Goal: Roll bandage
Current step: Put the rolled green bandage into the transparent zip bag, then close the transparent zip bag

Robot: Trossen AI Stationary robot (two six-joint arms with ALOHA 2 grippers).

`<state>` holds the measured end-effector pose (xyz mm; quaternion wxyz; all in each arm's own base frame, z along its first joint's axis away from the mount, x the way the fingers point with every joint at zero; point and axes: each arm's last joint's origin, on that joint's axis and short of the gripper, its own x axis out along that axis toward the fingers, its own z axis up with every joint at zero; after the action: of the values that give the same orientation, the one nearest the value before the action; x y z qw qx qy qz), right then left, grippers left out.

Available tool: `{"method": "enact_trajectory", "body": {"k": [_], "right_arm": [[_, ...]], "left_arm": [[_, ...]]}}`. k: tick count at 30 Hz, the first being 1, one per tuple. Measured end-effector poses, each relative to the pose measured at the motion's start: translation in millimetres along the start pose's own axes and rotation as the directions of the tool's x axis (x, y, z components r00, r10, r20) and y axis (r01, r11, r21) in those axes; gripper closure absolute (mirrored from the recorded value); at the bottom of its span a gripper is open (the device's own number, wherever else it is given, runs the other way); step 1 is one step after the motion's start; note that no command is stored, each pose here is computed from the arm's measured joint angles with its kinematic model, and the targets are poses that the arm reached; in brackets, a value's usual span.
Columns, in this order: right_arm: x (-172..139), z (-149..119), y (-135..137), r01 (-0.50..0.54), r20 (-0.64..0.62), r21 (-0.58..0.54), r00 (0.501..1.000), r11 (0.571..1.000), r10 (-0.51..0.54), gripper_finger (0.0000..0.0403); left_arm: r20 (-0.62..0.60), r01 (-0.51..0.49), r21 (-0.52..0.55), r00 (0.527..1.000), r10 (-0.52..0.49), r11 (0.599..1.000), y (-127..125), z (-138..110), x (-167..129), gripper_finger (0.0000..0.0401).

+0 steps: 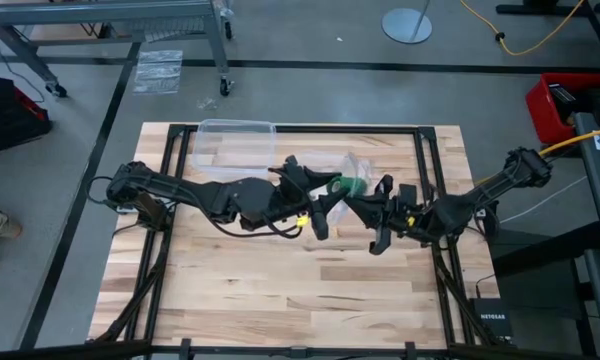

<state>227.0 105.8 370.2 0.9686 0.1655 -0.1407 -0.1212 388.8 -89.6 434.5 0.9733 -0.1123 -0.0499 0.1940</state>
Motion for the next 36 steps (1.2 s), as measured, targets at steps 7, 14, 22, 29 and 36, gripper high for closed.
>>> {"method": "enact_trajectory", "body": {"k": [7, 14, 22, 29, 36], "right_arm": [[0, 5, 0, 0.009, 0.041, 0.060, 0.999, 0.998, -0.011, 0.0398], [0, 7, 0, 0.004, 0.053, 0.111, 0.999, 0.994, -0.010, 0.0398], [-3, 12, 4, -0.190, 0.041, 0.244, 0.982, 0.951, 0.186, 0.0398], [-18, 20, -1, -0.295, -0.086, 0.391, 0.931, 0.872, 0.354, 0.0398], [-27, 1, -5, -0.123, -0.270, 0.306, 0.940, 0.944, 0.210, 0.0398]], "left_arm": [[0.094, 0.029, 0.024, 0.995, -0.031, 0.999, 1, 19, -6, 0.0224], [0.125, 0.072, 0.040, 0.989, -0.076, 0.997, 0, 23, -6, 0.0224], [0.095, 0.050, 0.393, 0.991, -0.094, 0.918, -7, 18, -11, 0.0224], [-0.169, 0.198, 0.606, 0.978, -0.119, 0.770, -24, -12, -32, 0.0227], [-0.403, 0.360, 0.674, 0.911, -0.087, 0.646, -33, -41, -58, 0.0248]]}}
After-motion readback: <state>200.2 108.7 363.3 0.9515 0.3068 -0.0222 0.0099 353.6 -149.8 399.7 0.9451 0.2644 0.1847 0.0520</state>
